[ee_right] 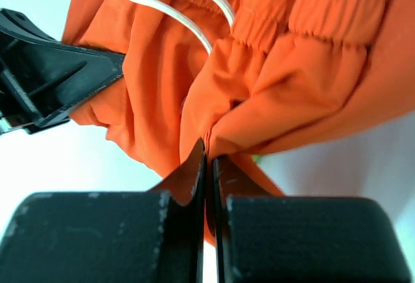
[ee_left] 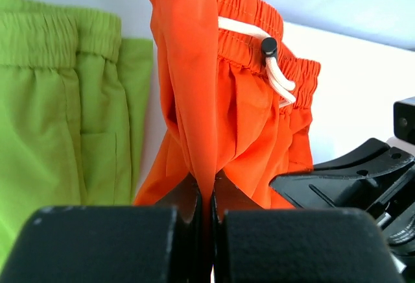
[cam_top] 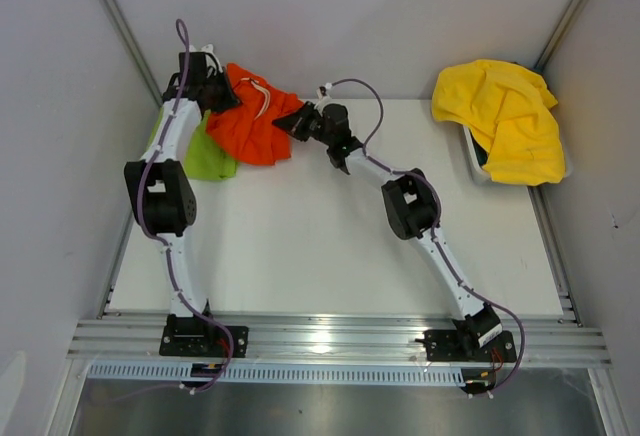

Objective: Fold and stack the shorts
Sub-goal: Neatly place the folded shorts to the corner

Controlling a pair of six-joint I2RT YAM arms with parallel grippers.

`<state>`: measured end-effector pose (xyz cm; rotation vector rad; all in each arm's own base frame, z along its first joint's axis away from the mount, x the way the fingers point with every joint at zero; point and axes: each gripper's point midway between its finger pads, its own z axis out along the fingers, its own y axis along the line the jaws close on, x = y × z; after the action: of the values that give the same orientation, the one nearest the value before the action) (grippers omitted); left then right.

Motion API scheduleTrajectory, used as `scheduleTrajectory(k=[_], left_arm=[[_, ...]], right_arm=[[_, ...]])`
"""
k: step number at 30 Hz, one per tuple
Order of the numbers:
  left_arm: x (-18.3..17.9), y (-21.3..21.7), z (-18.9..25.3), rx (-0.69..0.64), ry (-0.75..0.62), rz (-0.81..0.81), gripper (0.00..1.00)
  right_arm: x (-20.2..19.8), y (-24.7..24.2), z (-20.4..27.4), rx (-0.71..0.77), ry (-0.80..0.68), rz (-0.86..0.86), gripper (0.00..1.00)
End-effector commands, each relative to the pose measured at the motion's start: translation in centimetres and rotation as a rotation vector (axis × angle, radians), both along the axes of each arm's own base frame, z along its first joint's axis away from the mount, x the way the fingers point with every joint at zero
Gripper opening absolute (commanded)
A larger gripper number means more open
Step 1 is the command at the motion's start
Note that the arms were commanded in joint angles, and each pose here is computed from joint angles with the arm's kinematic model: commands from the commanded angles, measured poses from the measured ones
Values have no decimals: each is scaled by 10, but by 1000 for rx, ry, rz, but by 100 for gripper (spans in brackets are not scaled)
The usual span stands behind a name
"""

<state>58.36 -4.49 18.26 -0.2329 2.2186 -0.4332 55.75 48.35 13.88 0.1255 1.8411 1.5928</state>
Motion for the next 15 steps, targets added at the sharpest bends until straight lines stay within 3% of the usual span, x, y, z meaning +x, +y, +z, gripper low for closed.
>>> scheduleTrajectory(k=[1, 15], left_arm=[[12, 19, 45, -36, -102, -10, 0], [2, 87, 58, -60, -114, 63, 0]], right_arm=[[2, 20, 79, 152, -143, -103, 0], [-2, 51, 83, 384, -66, -334, 0]])
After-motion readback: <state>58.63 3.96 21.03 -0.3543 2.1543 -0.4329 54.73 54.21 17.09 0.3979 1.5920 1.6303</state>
